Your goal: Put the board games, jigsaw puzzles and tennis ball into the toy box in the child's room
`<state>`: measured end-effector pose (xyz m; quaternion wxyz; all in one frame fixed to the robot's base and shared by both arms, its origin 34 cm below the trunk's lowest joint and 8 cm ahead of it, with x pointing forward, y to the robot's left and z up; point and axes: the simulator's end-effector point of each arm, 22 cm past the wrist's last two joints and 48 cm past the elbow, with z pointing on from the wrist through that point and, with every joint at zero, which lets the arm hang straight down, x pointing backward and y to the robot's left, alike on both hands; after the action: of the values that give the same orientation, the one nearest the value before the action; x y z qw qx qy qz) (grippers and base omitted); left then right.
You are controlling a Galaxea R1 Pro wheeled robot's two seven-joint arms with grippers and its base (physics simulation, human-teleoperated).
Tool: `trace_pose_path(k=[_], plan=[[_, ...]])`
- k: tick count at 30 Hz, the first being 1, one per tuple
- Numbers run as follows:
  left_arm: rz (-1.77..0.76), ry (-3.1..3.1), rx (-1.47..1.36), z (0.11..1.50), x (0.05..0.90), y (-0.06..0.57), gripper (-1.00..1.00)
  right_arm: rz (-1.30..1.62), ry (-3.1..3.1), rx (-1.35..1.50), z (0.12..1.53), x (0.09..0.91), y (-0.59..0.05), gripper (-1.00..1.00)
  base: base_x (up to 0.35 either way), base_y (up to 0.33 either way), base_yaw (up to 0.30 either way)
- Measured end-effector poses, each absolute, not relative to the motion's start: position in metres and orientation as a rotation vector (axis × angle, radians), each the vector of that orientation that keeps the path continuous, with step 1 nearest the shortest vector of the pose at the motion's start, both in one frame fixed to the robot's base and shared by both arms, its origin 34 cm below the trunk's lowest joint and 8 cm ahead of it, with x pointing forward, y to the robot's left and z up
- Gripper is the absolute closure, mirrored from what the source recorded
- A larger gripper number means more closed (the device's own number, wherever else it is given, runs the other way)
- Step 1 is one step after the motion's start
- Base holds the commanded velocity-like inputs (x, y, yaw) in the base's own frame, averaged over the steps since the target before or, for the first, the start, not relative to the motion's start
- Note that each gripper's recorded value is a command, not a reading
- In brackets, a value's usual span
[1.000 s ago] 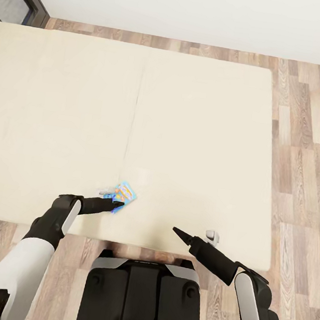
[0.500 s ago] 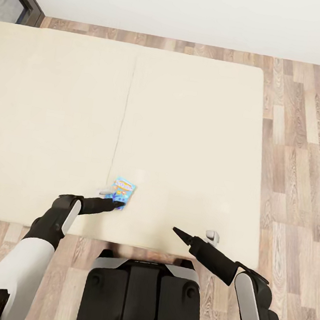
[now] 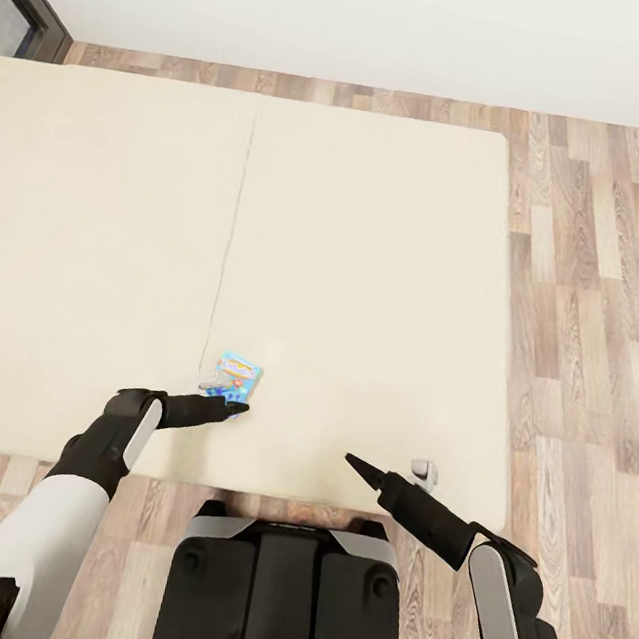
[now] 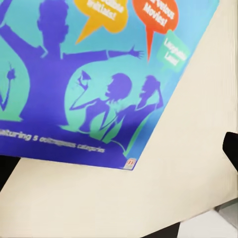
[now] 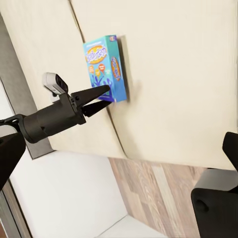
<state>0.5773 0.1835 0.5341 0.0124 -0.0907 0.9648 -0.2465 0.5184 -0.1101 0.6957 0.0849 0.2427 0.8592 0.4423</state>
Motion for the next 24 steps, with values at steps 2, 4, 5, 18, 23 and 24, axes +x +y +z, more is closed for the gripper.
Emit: trace_pose_path(k=[2,4,5,18,23,24], plan=[[-0.768,3.007,-0.282,0.535,0.578,0.184,-1.0,1.319,2.562,0.722,0.696,0.519,-0.11,-1.0,0.0,-0.004,-0.062],[-0.764,3.007,-0.28,0.535,0.578,0.185,-1.0,1.319,2.561,0.722,0.696,0.519,-0.11,-1.0,0.0,-0.068,-0.025],[-0.762,3.008,-0.28,0.535,0.578,0.186,-1.0,1.319,2.562,0.722,0.696,0.519,-0.11,-1.0,0.0,-0.098,-0.013],[-0.741,3.011,-0.276,0.534,0.578,0.195,-1.0,1.318,2.56,0.721,0.696,0.52,-0.11,-1.0,0.0,-0.014,-0.002],[-0.67,3.045,-0.281,0.533,0.575,0.231,-1.0,1.318,2.56,0.721,0.697,0.52,-0.11,-1.0,0.0,0.0,0.0],[-0.662,3.052,-0.285,0.533,0.574,0.235,-1.0,1.318,2.56,0.721,0.696,0.52,-0.11,-1.0,0.0,0.0,0.0]])
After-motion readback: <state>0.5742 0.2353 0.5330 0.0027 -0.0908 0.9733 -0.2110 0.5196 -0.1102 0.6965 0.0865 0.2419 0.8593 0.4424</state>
